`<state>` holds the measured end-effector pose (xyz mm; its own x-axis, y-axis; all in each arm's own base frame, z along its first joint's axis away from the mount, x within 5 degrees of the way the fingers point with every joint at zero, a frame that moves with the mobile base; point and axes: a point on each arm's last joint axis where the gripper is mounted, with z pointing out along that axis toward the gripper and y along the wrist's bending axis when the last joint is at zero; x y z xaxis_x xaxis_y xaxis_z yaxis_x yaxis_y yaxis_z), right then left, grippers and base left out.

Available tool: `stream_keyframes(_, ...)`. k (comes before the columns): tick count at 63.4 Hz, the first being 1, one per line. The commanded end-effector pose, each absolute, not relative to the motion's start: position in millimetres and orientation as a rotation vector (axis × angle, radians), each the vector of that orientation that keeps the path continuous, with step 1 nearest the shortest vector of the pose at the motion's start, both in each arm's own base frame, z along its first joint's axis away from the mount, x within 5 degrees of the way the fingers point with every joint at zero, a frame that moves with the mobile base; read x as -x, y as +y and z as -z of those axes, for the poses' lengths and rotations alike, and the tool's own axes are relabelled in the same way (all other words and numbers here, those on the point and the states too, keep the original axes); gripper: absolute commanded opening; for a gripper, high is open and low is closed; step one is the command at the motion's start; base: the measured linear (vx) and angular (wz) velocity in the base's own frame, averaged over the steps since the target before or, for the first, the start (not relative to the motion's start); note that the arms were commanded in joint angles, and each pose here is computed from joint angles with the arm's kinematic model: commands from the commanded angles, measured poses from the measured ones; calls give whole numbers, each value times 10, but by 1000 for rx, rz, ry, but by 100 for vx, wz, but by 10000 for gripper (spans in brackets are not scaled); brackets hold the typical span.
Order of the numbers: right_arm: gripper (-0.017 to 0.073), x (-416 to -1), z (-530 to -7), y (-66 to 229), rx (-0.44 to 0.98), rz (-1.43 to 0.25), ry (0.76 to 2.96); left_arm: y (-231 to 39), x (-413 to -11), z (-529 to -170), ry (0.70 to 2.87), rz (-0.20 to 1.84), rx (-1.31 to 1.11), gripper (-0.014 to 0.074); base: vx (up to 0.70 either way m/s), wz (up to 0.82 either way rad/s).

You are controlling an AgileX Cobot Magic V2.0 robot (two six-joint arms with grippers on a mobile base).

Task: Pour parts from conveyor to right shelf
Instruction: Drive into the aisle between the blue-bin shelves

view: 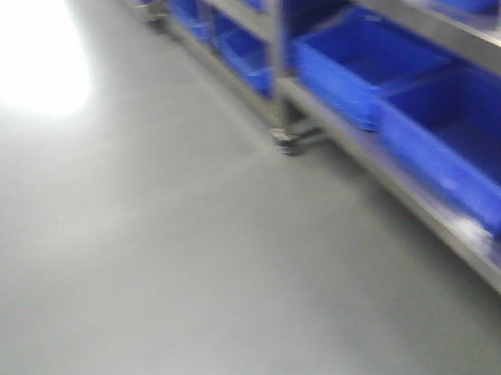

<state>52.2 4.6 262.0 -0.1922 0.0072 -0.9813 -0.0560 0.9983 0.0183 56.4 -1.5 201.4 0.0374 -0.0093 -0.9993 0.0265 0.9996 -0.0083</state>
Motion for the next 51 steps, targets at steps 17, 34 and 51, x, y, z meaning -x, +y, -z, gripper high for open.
stream_keyframes(17, -8, -532, -2768, 39, 30, -48, 1671, -15, -564, -1986, 1475, 38, -5, -6, 20, 85)
stream_keyframes(34, -8, -532, -2768, 39, 30, -48, 1671, -15, -564, -1986, 1475, 38, -5, -6, 17, 51)
stream_keyframes(51, -8, -532, -2768, 39, 30, -48, 1671, -15, -564, -1986, 1475, 38, -5, -6, 27, 9)
